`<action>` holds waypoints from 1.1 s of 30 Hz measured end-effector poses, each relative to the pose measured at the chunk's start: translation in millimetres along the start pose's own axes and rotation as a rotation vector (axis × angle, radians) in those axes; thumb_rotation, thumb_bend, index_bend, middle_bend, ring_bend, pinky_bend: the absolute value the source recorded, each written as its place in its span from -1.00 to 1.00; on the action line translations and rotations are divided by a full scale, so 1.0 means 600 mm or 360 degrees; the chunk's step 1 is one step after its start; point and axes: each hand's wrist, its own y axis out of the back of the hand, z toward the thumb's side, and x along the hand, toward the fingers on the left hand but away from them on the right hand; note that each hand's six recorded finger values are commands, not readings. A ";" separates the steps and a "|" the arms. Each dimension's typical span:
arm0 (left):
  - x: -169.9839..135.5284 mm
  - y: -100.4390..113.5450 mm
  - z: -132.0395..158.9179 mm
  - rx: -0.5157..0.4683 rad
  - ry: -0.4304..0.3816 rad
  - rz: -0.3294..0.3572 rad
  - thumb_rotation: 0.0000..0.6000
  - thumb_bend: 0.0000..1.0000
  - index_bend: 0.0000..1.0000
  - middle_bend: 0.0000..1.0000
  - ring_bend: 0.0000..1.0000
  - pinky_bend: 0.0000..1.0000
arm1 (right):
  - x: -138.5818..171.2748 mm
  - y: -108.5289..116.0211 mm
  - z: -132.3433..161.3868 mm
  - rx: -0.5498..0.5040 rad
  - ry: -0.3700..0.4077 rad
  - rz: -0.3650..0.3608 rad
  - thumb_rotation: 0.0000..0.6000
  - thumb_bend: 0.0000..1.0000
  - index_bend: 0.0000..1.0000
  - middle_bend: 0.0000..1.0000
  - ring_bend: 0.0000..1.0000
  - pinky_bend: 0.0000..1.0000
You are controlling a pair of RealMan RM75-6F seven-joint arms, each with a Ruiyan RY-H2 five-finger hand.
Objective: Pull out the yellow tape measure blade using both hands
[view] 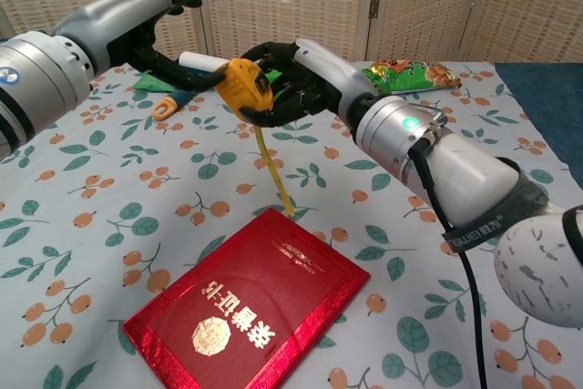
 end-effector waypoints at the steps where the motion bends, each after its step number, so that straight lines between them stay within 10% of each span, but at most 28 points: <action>1: 0.000 0.000 0.000 -0.0003 0.0001 0.0002 1.00 0.28 -0.77 -0.84 -0.91 -1.00 | 0.000 0.000 0.000 -0.0001 -0.0001 -0.0001 1.00 -0.23 0.14 -0.08 -0.08 -0.36; 24: 0.001 -0.001 -0.001 -0.0027 0.0003 0.0004 1.00 0.60 -0.64 -0.83 -0.89 -1.00 | -0.001 0.007 -0.004 -0.0005 -0.0020 -0.0015 1.00 -0.23 0.14 -0.08 -0.08 -0.36; 33: 0.003 -0.001 -0.002 -0.0026 0.0004 0.0003 1.00 0.62 -0.22 -0.80 -0.89 -1.00 | -0.002 0.012 -0.009 -0.0007 -0.0033 -0.0025 1.00 -0.23 0.14 -0.08 -0.08 -0.36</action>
